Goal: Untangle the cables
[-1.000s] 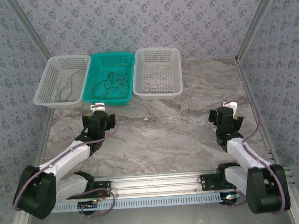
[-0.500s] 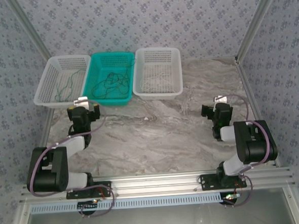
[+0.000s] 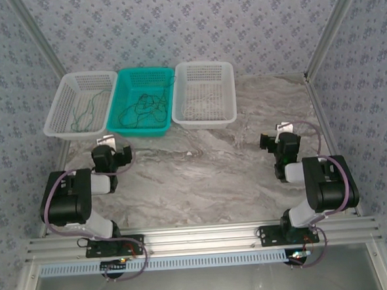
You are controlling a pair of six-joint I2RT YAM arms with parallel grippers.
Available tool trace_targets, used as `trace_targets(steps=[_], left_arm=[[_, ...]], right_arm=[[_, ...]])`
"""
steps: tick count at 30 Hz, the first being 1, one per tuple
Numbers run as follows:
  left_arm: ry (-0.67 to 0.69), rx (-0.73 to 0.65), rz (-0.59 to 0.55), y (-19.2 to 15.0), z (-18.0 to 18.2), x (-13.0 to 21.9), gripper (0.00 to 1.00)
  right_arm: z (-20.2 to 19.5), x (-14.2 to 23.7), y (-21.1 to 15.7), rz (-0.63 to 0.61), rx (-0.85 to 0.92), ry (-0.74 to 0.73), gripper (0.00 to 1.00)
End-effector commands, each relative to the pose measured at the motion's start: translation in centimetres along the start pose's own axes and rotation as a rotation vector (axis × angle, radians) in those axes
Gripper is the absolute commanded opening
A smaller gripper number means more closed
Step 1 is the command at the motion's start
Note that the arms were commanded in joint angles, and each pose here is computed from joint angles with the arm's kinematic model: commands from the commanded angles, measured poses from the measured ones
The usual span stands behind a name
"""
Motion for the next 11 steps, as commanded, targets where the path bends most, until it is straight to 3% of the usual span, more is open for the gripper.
trace_targets(steps=[1,11], left_arm=[[-0.064,0.023,-0.092,2.77,-1.02,-0.1,0.99],[-0.064,0.022,-0.079,2.75,-1.06,-0.1,1.0]], right_arm=[[-0.1,-0.16,1.4,-0.047,0.005,0.0,1.0],[-0.17,-0.15,1.5,-0.05,0.005,-0.001,1.0]])
Point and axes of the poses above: each hand's point on the last joint's axis, 136 mm out from that joint toward the fingers, its own x axis back along the fingers, its own z axis along the line the jaws close on, y = z × x, the point moved 5 cm from there along x, back along the fingers, and after that the axes turned 11 degrees about x, right-handed, at the moved point
